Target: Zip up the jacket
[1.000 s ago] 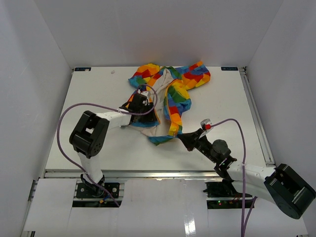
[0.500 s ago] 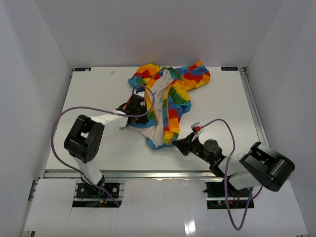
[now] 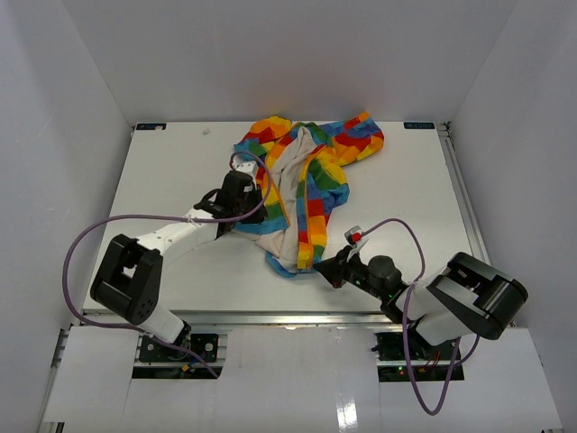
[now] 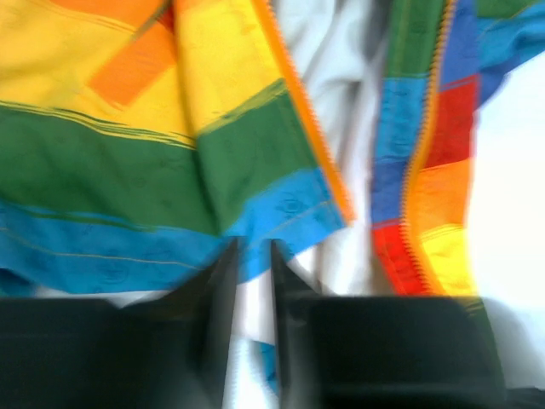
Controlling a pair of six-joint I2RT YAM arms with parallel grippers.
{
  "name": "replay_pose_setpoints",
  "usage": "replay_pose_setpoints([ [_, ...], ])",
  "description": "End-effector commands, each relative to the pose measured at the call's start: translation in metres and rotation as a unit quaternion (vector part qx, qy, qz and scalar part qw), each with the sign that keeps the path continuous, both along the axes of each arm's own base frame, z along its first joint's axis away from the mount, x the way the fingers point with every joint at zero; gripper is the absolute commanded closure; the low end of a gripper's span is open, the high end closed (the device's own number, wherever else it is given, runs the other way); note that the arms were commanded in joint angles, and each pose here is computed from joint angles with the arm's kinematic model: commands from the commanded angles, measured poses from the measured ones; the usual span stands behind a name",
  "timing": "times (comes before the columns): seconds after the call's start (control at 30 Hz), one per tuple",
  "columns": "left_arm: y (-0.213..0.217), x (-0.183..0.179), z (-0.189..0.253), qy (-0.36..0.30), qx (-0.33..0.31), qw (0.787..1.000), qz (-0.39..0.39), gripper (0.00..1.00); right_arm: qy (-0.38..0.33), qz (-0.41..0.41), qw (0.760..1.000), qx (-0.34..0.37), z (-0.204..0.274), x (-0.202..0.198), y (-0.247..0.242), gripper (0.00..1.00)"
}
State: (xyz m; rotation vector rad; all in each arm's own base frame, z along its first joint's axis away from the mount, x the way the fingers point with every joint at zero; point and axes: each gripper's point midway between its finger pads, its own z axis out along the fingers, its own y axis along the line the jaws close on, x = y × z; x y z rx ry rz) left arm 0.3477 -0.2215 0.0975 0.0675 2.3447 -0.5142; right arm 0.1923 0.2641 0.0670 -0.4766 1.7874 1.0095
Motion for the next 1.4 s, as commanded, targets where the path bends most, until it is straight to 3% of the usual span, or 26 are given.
replay_pose_setpoints([
  [0.0, -0.034, -0.010, 0.001, 0.023, -0.049, 0.998, -0.044, 0.44, 0.000, 0.002, 1.000, -0.003, -0.017, -0.033, -0.034, 0.92],
  [0.3, -0.051, 0.010, -0.036, 0.077, -0.036, 0.996, -0.006, 0.40, -0.003, -0.001, 1.000, -0.006, -0.018, -0.034, -0.035, 0.92],
  [0.4, -0.048, 0.016, -0.067, 0.110, 0.004, 0.994, 0.015, 0.42, -0.001, -0.004, 1.000, -0.007, -0.019, -0.033, -0.035, 0.92],
  [0.47, -0.034, 0.013, -0.097, 0.135, 0.044, 0.989, 0.041, 0.51, 0.002, -0.008, 1.000, -0.009, -0.019, -0.031, -0.035, 0.92],
  [0.57, -0.020, 0.005, -0.117, 0.144, 0.066, 0.985, 0.062, 0.81, 0.004, -0.011, 1.000, -0.012, -0.021, -0.032, -0.037, 0.92],
  [0.63, -0.018, 0.007, -0.106, 0.121, 0.055, 0.989, 0.069, 1.00, 0.002, -0.014, 1.000, -0.012, -0.021, -0.033, -0.039, 0.92],
  [0.8, -0.014, 0.003, -0.084, 0.098, 0.049, 0.992, 0.061, 0.99, 0.003, -0.020, 1.000, -0.020, -0.024, -0.032, -0.042, 0.92],
  [0.9, -0.012, 0.002, -0.066, 0.080, 0.046, 0.994, 0.054, 0.77, 0.004, -0.022, 0.999, -0.023, -0.025, -0.031, -0.043, 0.92],
  [0.97, -0.011, 0.002, -0.065, 0.077, 0.050, 0.995, 0.050, 0.72, 0.005, -0.023, 0.999, -0.022, -0.025, -0.031, -0.043, 0.92],
  [1.37, -0.024, 0.016, -0.065, 0.065, 0.049, 0.996, 0.022, 0.64, 0.020, -0.011, 0.999, -0.033, -0.031, -0.031, -0.035, 0.92],
])
